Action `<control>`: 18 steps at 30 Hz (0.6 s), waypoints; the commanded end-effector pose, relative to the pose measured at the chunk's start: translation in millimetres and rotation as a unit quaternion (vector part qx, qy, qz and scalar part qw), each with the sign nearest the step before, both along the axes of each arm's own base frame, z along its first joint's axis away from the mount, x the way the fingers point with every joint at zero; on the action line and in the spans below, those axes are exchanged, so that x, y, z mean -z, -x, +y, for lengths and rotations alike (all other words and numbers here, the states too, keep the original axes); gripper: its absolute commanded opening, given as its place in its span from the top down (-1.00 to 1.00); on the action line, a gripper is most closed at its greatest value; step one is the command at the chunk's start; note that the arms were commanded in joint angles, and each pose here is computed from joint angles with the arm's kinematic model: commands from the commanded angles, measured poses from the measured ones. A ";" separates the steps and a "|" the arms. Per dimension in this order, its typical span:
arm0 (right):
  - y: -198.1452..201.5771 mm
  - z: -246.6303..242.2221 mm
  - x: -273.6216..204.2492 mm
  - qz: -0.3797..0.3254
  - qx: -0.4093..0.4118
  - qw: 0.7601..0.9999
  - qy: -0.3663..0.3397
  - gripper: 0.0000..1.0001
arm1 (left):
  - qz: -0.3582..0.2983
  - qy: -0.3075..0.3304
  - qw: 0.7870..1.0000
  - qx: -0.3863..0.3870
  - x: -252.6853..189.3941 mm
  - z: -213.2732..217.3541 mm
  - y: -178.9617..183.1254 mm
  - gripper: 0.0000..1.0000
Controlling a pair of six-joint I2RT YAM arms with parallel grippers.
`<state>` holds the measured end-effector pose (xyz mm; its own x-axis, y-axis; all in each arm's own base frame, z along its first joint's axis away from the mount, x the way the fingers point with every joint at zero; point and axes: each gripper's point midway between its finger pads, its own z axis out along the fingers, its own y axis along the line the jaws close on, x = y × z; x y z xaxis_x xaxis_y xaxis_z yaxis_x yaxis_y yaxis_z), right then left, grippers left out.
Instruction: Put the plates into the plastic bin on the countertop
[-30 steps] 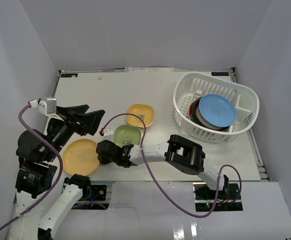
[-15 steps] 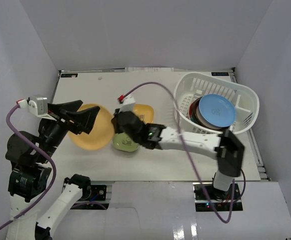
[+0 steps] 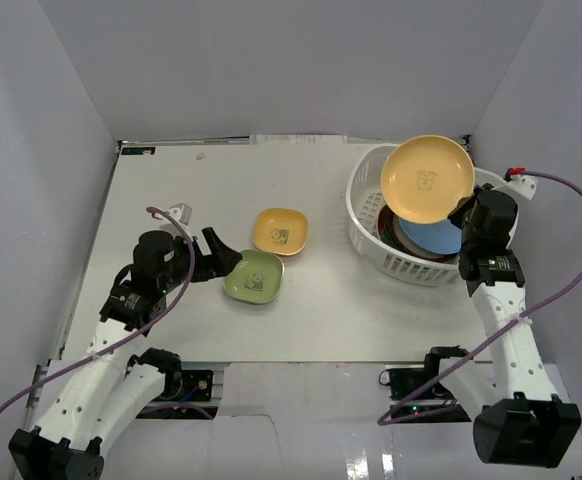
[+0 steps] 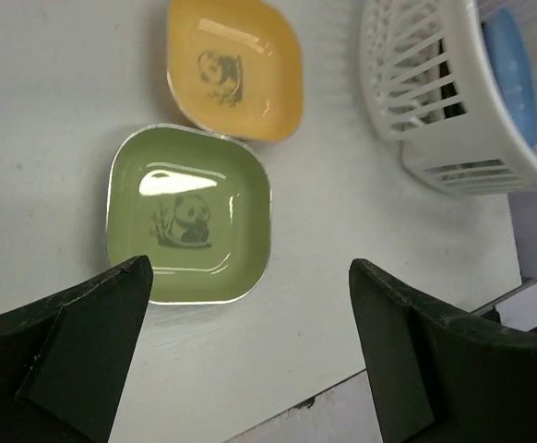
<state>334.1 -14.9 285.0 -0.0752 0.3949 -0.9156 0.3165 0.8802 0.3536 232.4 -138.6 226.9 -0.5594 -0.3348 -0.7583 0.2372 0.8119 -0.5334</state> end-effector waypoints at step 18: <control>5.9 -2.5 37.6 0.023 -0.116 0.987 -0.106 -0.53 | 0.149 -0.036 0.978 -0.144 137.4 19.7 -43.8 -0.79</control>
<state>322.6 -40.7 185.8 -0.2711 0.6141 -0.7413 0.3357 0.7820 0.5251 262.2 -123.2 85.5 -0.7033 -0.4410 -0.5575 -0.1521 0.8595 -0.4879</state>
